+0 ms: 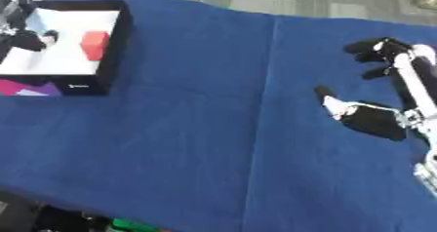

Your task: Pick up the objects with one hand, pass them to the other hand, and then place them into the box on the other side of the table.

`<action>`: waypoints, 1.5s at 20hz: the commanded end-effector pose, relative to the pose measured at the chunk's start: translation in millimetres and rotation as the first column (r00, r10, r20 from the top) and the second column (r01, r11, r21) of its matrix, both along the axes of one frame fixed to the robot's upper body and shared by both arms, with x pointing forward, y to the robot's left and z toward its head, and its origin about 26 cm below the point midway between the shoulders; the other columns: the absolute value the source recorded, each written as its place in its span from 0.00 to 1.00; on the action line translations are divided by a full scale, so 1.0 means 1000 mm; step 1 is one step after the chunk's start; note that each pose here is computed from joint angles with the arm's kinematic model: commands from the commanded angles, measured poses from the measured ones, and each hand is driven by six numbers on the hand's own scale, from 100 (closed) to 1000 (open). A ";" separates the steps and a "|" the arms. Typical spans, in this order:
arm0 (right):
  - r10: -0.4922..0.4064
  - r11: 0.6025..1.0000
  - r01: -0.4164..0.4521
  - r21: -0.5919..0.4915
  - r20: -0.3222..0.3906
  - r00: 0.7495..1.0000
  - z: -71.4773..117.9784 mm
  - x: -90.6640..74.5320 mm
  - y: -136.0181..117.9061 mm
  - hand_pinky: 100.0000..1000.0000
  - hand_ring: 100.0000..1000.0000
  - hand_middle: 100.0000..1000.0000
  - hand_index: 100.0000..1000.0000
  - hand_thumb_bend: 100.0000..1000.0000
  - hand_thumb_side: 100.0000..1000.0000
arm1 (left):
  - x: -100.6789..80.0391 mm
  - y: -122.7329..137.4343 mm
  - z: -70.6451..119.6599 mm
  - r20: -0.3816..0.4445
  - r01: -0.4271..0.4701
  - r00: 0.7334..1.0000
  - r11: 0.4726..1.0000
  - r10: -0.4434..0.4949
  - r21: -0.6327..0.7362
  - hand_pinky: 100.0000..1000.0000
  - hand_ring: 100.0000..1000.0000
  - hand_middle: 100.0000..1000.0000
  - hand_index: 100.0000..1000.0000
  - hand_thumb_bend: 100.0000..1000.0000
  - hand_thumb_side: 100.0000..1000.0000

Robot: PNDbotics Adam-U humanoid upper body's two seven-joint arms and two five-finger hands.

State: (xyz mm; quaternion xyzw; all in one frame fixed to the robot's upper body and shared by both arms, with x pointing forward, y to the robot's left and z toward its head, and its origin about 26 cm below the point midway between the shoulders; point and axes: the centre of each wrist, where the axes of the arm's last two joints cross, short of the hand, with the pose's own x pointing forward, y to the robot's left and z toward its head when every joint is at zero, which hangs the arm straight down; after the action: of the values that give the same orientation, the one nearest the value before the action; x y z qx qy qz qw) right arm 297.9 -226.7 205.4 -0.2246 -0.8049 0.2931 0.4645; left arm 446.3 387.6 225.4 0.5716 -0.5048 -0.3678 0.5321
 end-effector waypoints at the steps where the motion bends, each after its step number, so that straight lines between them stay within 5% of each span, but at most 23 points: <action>1: -0.002 1.000 0.002 -0.001 0.040 0.999 0.011 -0.002 -0.003 0.64 0.77 0.75 0.73 0.38 0.08 | -0.001 0.010 0.015 0.051 -0.042 0.998 0.999 0.041 0.030 0.74 0.71 0.64 0.61 0.36 0.05; 6: -0.003 1.000 0.003 -0.001 0.038 0.999 0.011 -0.002 -0.004 0.64 0.77 0.75 0.73 0.38 0.09 | 0.000 0.010 0.014 0.071 -0.058 0.996 0.997 0.053 0.060 0.78 0.78 0.73 0.77 0.60 0.47; 13: -0.010 1.000 0.010 -0.003 0.038 0.999 0.010 -0.003 -0.006 0.64 0.77 0.75 0.73 0.38 0.08 | 0.000 0.008 0.014 0.084 -0.059 0.995 0.996 0.053 0.069 0.78 0.79 0.75 0.80 0.66 0.61; 17: -0.022 1.000 0.022 0.002 0.044 0.999 0.010 -0.003 -0.008 0.64 0.77 0.75 0.73 0.38 0.08 | -0.001 0.005 0.017 0.099 -0.047 0.994 0.998 0.043 0.039 0.79 0.78 0.74 0.79 0.53 0.55; 20: -0.045 0.999 0.044 0.012 0.057 0.997 0.013 -0.002 -0.012 0.64 0.76 0.75 0.73 0.37 0.08 | -0.003 -0.001 0.025 0.135 -0.017 0.991 1.000 0.018 -0.009 0.80 0.77 0.73 0.77 0.29 0.45; 22: -0.063 0.998 0.062 0.023 0.066 0.996 0.015 -0.002 -0.016 0.64 0.76 0.75 0.73 0.37 0.08 | -0.006 -0.008 0.033 0.167 0.016 0.986 0.999 -0.008 -0.041 0.80 0.77 0.73 0.77 0.25 0.44; 23: -0.074 0.997 0.072 0.029 0.073 0.995 0.017 -0.002 -0.018 0.64 0.76 0.75 0.73 0.37 0.07 | -0.008 -0.011 0.037 0.183 0.036 0.983 0.998 -0.025 -0.057 0.81 0.76 0.73 0.76 0.12 0.44; 30: -0.141 0.990 0.140 0.017 0.136 0.981 0.029 -0.001 -0.035 0.65 0.77 0.76 0.73 0.42 0.01 | -0.026 -0.034 0.050 0.246 0.156 0.961 0.982 -0.127 -0.102 0.82 0.74 0.74 0.73 0.05 0.47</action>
State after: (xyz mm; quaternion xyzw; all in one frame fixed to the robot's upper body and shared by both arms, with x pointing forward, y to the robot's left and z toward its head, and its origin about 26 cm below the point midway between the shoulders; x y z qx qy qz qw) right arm 299.7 -256.0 221.2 -0.2800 -0.8129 0.2406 0.4505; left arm 427.3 350.9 253.5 0.5311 -0.6142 -0.3115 0.4936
